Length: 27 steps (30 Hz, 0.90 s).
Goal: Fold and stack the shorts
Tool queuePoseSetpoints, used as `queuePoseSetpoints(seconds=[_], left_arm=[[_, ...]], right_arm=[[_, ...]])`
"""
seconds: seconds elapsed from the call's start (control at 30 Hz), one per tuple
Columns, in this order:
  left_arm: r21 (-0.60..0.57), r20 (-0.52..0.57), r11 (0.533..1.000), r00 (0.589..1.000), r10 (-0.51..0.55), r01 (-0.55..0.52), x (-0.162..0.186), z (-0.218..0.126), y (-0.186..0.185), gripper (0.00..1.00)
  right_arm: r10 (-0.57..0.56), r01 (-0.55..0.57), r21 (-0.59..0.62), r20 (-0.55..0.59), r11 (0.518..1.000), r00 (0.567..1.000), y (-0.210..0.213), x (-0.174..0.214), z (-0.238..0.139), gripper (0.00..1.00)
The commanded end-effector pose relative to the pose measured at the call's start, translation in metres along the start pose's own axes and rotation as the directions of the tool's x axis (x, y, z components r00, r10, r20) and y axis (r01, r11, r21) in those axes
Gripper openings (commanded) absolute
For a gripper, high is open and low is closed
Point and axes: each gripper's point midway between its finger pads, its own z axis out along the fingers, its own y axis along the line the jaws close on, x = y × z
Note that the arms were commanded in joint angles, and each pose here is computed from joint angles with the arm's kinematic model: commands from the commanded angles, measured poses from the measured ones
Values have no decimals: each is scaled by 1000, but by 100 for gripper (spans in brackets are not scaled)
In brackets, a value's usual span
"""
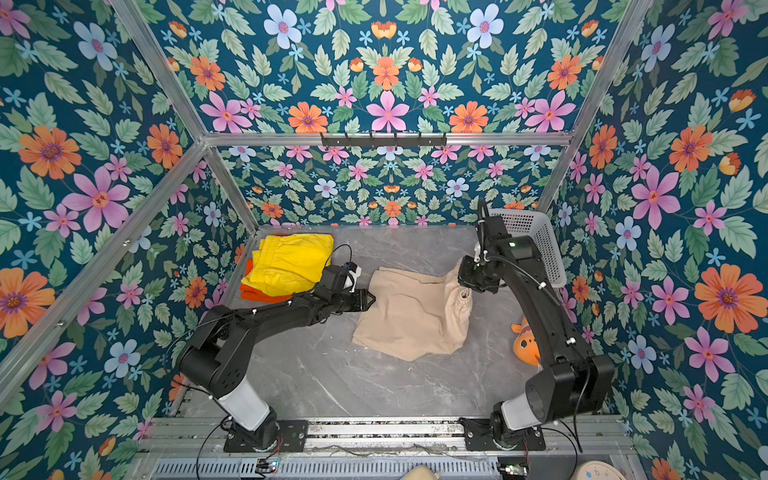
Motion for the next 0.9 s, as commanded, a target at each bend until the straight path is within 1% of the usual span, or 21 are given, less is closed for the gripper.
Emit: queuePoseSetpoints(seconds=[0.0,0.13,0.17,0.33,0.47,0.63,0.73,0.77,0.87], left_arm=[[21,-43,999,998,-44,45,8,11,4,53],[-34,-70,998,996,-49,47,20,23,21,46],[-50,-74,998,996,-50,46,23,25,26,44],[-98,-96,995,994,-45,36,37,32,41,40],[-102,-108,994,993,-52,41,42,33,44,40],[-104,-104,994,993,-50,39,42,32,44,40],[-105,-103,994,993,-49,39,42,31,44,40],[-106,-103,994,994,-49,38,42,30,44,40],[-115,-93,993,994,-48,38,38,26,43,42]], right_arm=[[-77,79,130,-17,988,997,-3,1,0,13],[-156,156,160,-13,975,988,20,-3,3,13],[-176,180,177,-37,968,984,27,-2,15,13],[-282,290,181,-69,940,957,73,8,35,13],[-340,354,146,-114,924,934,112,26,64,14],[-356,370,62,-164,927,920,150,45,100,16],[-349,360,16,-204,933,915,164,58,123,19],[-343,350,-7,-213,937,915,169,61,131,23],[-326,314,-88,-222,945,919,182,69,145,38]])
